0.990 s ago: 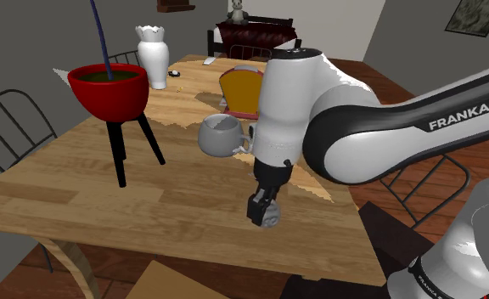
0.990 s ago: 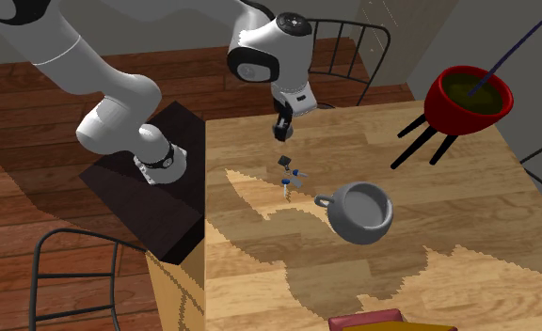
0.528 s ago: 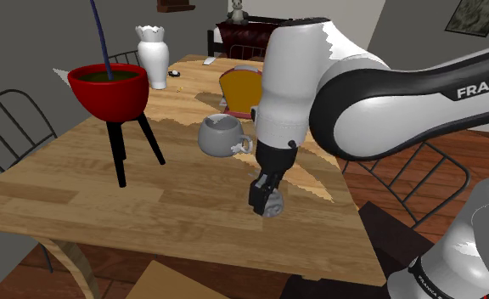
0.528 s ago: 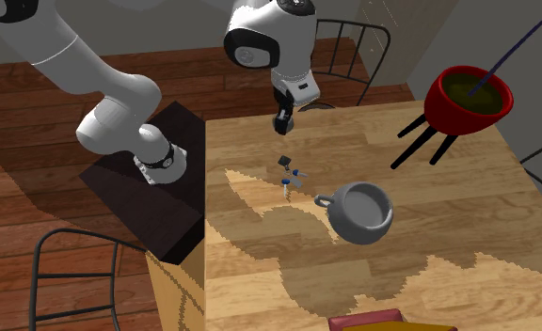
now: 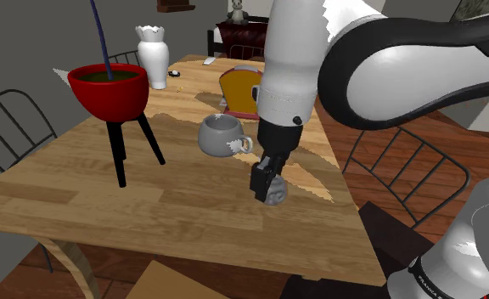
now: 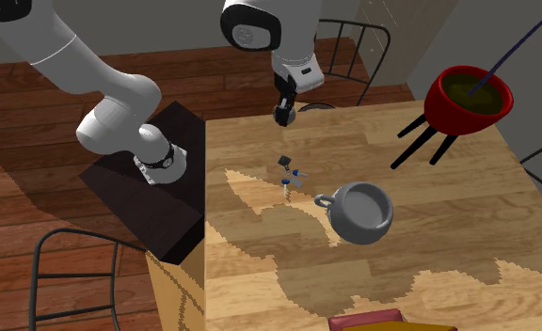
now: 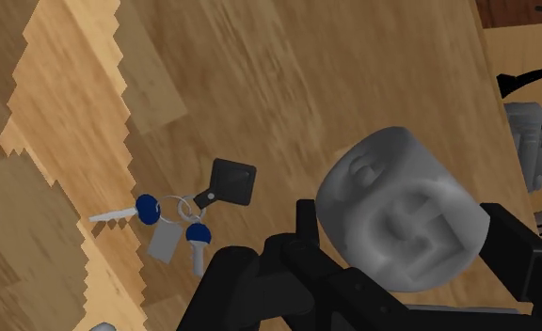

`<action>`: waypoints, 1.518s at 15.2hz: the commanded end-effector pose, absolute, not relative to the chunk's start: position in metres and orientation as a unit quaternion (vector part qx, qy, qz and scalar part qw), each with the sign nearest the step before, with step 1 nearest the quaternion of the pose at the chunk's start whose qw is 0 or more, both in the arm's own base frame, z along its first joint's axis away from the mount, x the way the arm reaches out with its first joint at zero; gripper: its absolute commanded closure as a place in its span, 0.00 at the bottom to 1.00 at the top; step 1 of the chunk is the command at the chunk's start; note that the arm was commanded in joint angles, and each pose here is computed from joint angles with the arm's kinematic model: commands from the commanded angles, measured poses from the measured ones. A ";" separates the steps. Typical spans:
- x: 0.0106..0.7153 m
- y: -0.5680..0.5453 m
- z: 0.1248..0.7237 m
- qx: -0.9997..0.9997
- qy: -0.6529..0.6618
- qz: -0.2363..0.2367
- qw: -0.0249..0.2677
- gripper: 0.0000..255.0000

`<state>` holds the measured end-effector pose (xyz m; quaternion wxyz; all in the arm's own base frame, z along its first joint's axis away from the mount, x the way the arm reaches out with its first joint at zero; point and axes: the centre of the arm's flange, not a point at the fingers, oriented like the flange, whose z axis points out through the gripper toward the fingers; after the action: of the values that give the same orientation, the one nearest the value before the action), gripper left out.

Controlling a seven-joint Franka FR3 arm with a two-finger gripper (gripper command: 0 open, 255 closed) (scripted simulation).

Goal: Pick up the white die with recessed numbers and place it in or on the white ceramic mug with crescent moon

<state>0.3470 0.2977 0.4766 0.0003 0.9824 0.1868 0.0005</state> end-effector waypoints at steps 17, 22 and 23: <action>0.359 0.294 0.562 0.982 0.187 0.000 0.000 1.00; 0.422 0.274 0.564 0.982 0.187 0.000 0.000 1.00; 0.435 0.270 0.564 0.982 0.187 0.000 0.000 1.00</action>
<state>0.4223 0.2734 0.5636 0.0002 0.9824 0.1868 0.0005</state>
